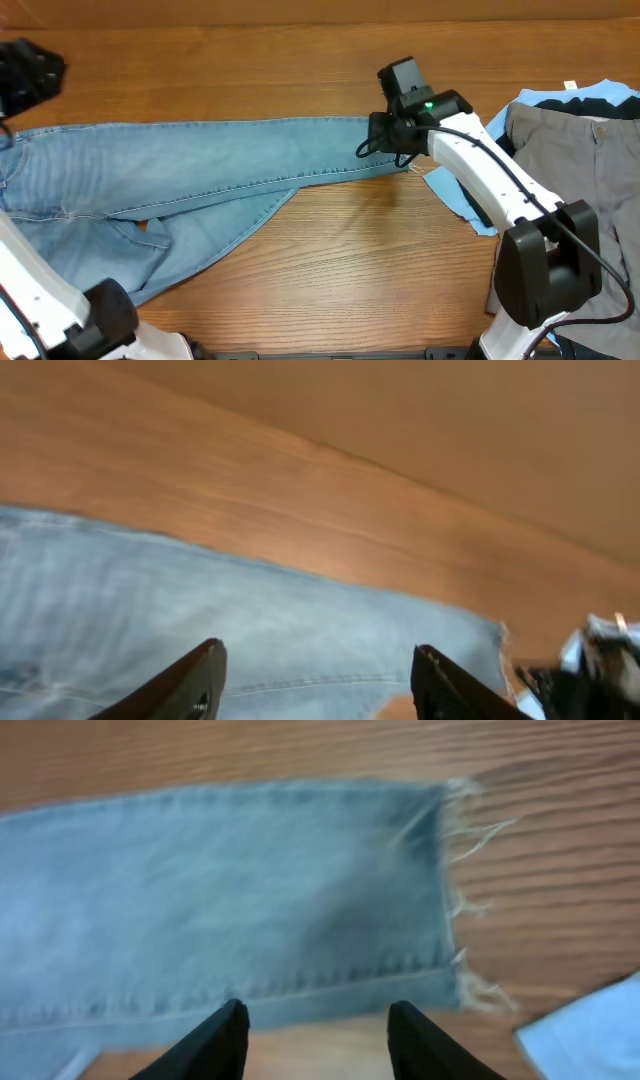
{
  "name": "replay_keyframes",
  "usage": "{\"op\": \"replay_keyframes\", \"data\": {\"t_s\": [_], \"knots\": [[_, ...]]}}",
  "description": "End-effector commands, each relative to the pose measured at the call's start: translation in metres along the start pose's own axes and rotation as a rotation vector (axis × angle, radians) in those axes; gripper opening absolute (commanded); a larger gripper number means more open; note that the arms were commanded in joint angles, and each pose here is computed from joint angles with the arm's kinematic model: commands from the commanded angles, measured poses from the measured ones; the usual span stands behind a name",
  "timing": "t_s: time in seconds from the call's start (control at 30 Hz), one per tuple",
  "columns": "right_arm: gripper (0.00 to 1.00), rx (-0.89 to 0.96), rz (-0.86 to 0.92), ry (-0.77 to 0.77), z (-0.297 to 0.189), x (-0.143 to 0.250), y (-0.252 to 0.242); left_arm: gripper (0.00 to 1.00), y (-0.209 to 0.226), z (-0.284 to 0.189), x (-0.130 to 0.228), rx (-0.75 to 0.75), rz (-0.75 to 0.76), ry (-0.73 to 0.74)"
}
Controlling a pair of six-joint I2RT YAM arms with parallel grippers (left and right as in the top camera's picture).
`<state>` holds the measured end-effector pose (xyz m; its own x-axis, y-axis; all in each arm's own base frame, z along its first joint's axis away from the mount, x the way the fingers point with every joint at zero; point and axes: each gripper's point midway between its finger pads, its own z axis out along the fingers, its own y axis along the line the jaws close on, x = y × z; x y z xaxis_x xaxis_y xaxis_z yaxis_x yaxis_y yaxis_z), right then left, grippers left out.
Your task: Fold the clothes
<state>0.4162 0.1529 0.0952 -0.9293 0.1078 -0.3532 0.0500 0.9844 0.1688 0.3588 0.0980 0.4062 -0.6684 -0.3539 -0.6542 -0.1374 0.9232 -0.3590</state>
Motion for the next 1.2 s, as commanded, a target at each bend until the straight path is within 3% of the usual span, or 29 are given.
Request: {"op": "replay_keyframes", "data": {"t_s": [0.0,0.17,0.4,0.53,0.73,0.83,0.9,0.93,1.0,1.17], "knots": [[0.46,0.06,0.073,-0.014,0.017,-0.006,-0.038,0.63,-0.019,0.011,0.015,-0.021,0.094,0.07],[0.64,0.072,0.109,-0.035,0.044,-0.023,-0.071,0.61,-0.047,0.024,0.038,-0.041,0.182,0.159],[0.59,-0.104,0.091,0.002,0.084,-0.025,-0.059,0.64,-0.07,0.029,0.053,-0.02,0.246,0.206],[0.49,-0.224,0.038,0.035,0.092,-0.018,-0.038,0.65,-0.065,0.029,0.055,-0.058,0.251,0.217],[0.48,-0.212,0.038,0.063,0.107,-0.009,-0.039,0.65,-0.066,0.029,0.056,-0.055,0.242,0.223],[0.35,-0.21,0.04,0.072,0.117,-0.005,-0.041,0.65,-0.066,0.029,0.057,-0.054,0.223,0.223],[0.14,-0.218,0.031,0.046,0.121,-0.011,-0.04,0.65,-0.067,0.029,0.057,-0.05,0.222,0.224],[0.04,-0.225,0.026,0.019,0.12,-0.018,-0.038,0.65,-0.067,0.029,0.057,-0.051,0.222,0.224],[0.04,-0.256,0.014,-0.067,0.111,-0.044,-0.032,0.65,-0.067,0.029,0.057,-0.051,0.219,0.224],[0.04,-0.41,-0.041,-0.411,0.034,-0.163,-0.004,0.65,-0.067,0.029,0.057,-0.052,0.204,0.223]]}}
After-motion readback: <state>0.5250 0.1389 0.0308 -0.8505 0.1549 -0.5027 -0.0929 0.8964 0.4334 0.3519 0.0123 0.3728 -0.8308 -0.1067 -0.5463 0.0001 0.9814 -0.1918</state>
